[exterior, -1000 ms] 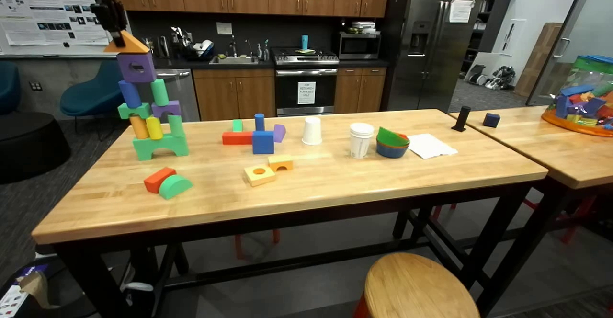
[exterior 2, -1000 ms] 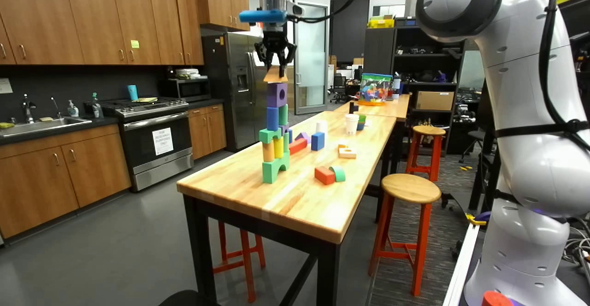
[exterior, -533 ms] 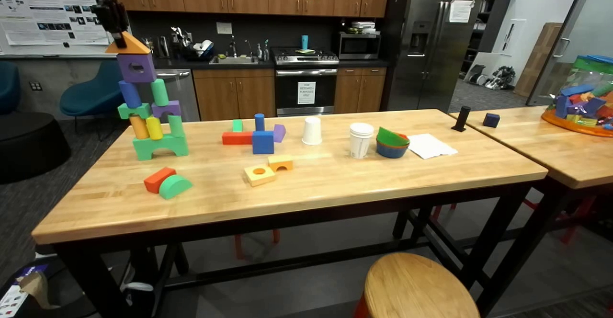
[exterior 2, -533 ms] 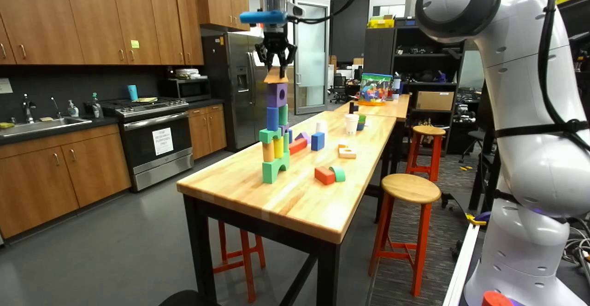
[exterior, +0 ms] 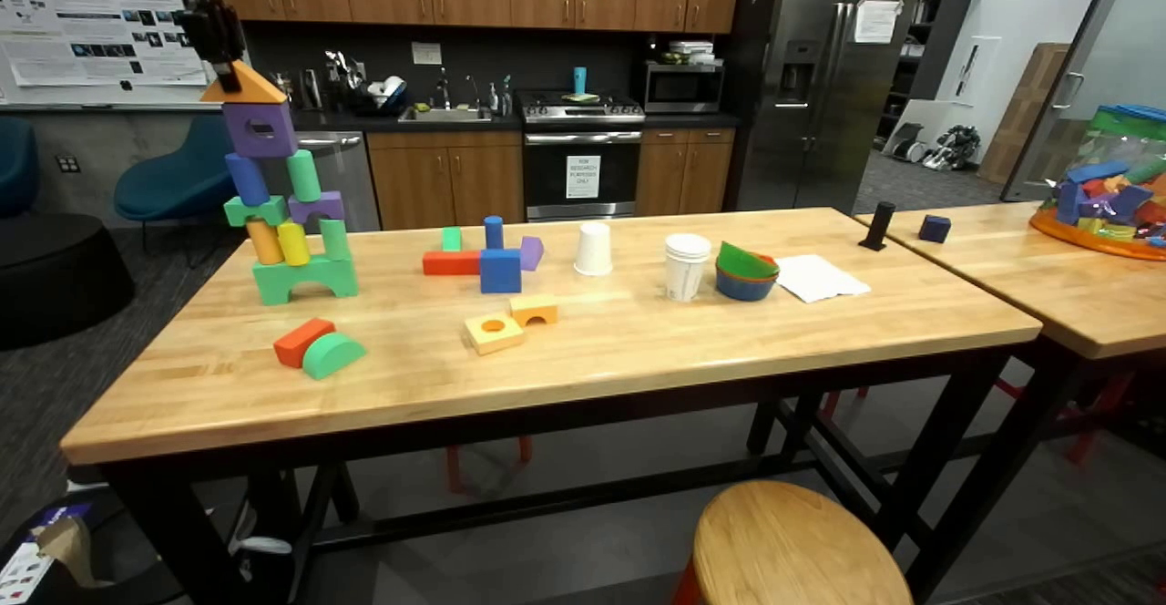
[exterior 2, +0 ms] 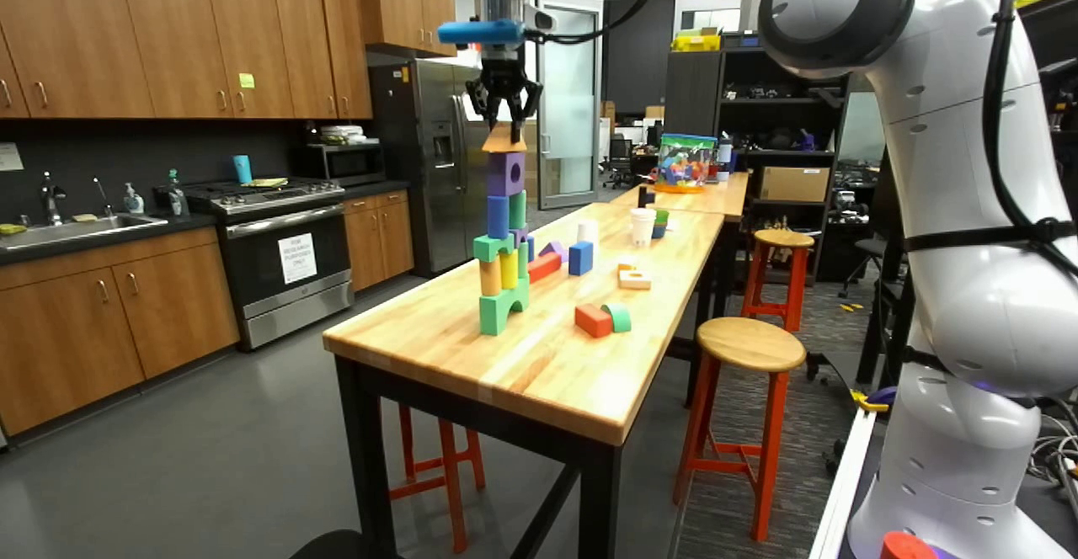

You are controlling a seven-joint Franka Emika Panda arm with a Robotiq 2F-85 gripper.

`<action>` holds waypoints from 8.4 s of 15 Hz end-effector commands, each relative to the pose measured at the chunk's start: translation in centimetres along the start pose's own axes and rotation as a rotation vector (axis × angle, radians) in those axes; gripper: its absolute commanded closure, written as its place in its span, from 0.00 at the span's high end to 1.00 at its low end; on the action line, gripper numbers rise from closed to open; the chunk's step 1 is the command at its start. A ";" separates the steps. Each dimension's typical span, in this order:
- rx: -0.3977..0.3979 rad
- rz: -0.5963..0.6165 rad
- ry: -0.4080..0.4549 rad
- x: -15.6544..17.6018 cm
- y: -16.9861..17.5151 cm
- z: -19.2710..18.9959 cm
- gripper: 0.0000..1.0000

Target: Put the triangular block on top of the stack

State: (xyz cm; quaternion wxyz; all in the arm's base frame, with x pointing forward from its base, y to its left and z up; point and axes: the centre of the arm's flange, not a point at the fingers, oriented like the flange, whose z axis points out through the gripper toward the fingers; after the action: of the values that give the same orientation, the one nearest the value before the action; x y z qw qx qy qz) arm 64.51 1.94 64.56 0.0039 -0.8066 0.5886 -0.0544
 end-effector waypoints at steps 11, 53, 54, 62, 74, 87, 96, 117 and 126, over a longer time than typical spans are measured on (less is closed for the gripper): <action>-0.001 0.000 0.000 0.0 0.0 0.0 0.41; 0.009 -0.012 0.007 -0.5 -0.2 -0.4 0.84; 0.009 -0.011 0.007 -0.5 -0.2 -0.4 0.84; 0.013 -0.047 -0.036 -0.3 -0.3 -1.8 1.00; -0.030 -0.589 -0.005 -1.2 4.4 -9.6 1.00; -0.079 -0.907 0.055 -2.3 3.6 -8.4 1.00; -0.086 -1.420 -0.014 -4.1 5.5 -7.8 1.00; -0.237 -1.393 0.000 -3.8 12.3 -8.2 1.00; -0.429 -1.569 -0.159 -7.5 23.6 -3.1 1.00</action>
State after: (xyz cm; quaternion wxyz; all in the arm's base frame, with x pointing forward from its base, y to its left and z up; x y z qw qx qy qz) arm 45.84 2.26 66.96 -0.1365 -0.9771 -0.1174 0.1134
